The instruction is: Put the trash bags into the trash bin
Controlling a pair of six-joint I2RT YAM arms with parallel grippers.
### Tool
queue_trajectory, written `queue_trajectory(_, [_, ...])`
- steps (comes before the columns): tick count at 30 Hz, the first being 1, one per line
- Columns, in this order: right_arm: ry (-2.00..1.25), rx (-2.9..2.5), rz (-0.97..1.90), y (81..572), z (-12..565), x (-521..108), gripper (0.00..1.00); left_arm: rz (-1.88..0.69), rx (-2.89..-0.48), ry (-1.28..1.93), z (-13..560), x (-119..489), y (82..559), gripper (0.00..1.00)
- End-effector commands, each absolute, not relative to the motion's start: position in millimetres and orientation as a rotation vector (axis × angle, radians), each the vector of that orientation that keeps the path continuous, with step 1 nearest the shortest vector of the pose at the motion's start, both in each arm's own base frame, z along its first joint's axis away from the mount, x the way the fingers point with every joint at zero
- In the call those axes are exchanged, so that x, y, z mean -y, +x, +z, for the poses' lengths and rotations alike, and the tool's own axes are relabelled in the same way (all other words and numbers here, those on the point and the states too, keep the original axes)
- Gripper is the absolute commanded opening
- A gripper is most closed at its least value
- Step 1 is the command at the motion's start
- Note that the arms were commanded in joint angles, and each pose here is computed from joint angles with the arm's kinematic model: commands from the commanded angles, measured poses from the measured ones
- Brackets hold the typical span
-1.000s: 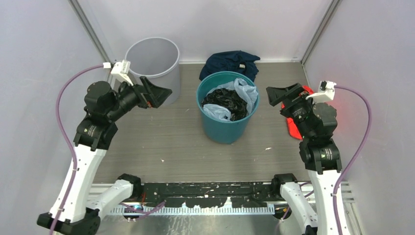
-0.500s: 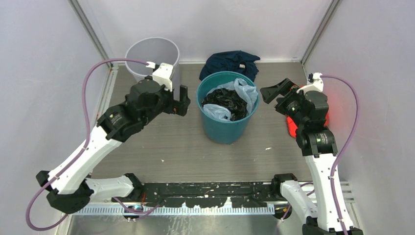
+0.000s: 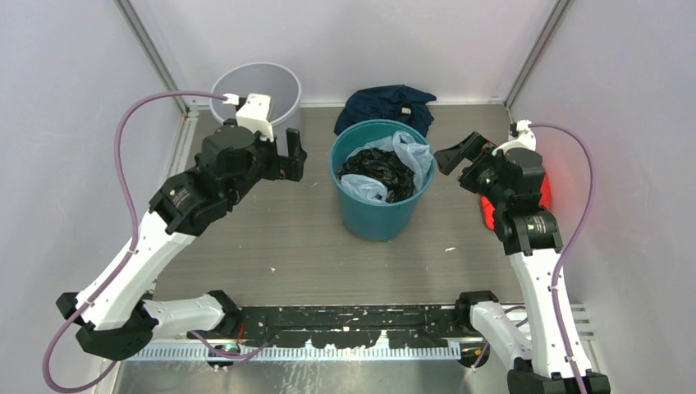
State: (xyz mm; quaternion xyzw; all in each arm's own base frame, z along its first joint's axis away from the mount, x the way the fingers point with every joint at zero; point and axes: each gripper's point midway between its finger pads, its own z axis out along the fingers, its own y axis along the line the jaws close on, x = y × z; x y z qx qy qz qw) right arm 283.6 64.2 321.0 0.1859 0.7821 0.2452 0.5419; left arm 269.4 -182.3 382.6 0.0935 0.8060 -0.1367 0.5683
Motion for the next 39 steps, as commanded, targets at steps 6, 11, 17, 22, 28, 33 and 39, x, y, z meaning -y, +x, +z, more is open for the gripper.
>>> queue_trajectory(6, [0.45,-1.877,0.56,284,319,-61,1.0,-0.352,-1.845,0.126,381,175,283,1.0])
queue_trajectory(11, [0.492,-1.884,0.545,286,317,-57,1.0,-0.372,-1.896,0.146,376,178,305,1.0])
queue_trajectory(17, [0.507,-1.885,0.55,286,317,-57,1.0,-0.339,-1.918,0.163,377,181,337,1.0])
queue_trajectory(22, [0.516,-1.896,0.549,288,314,-58,1.0,-0.313,-1.942,0.21,372,190,355,0.97])
queue_trajectory(28, [0.512,-1.905,0.504,286,316,-52,1.0,-0.419,-1.95,0.28,372,211,354,0.89])
queue_trajectory(33, [0.507,-1.9,0.474,285,319,-48,1.0,-0.496,-2.029,0.365,351,228,348,0.77])
queue_trajectory(39, [0.513,-1.908,0.484,288,317,-49,1.0,-0.559,-2.04,0.41,344,239,340,0.77])
